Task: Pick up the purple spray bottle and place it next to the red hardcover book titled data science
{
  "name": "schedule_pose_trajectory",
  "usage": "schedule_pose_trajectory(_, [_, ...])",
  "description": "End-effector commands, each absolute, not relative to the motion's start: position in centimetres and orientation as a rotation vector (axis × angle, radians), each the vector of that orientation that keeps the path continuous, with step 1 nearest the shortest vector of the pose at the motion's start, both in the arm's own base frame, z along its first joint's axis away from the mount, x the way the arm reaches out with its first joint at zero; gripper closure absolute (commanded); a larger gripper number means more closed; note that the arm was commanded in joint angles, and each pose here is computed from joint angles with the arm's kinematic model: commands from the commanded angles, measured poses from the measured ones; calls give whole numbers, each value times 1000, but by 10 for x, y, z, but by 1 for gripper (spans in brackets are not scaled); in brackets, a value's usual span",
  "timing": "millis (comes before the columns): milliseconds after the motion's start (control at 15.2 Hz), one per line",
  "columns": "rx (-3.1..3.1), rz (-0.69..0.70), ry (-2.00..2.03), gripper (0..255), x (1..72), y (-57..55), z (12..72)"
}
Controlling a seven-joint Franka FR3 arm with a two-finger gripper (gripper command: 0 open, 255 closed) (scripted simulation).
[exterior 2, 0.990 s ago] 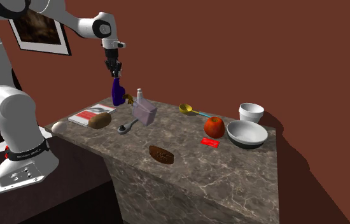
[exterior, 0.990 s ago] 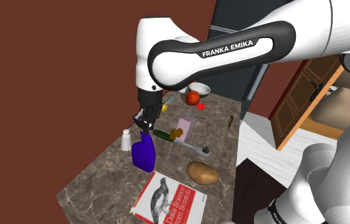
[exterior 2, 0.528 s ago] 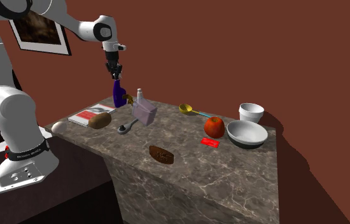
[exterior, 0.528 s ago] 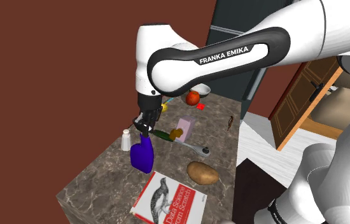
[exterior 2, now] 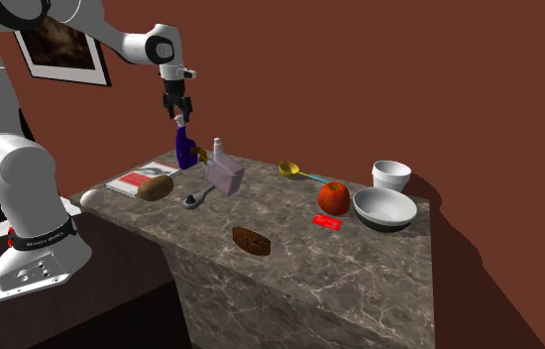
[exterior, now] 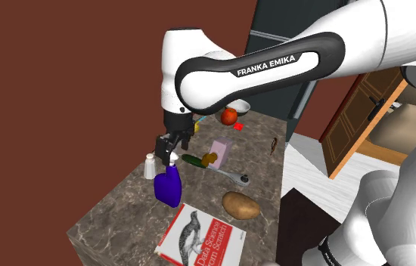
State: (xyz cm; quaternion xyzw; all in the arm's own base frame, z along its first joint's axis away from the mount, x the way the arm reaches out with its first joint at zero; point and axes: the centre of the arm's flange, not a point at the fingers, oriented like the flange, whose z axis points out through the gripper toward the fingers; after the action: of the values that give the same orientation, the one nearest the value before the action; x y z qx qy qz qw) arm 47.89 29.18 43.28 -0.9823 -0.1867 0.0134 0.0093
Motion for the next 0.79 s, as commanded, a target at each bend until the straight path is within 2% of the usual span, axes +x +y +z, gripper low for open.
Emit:
schedule_pose_trajectory(0, [-3068,42,-583,0,479,292,446])
schedule_pose_trajectory(198, [-3068,42,-583,0,480,291,483])
schedule_pose_trajectory(726, [-3068,42,-583,0,480,291,483])
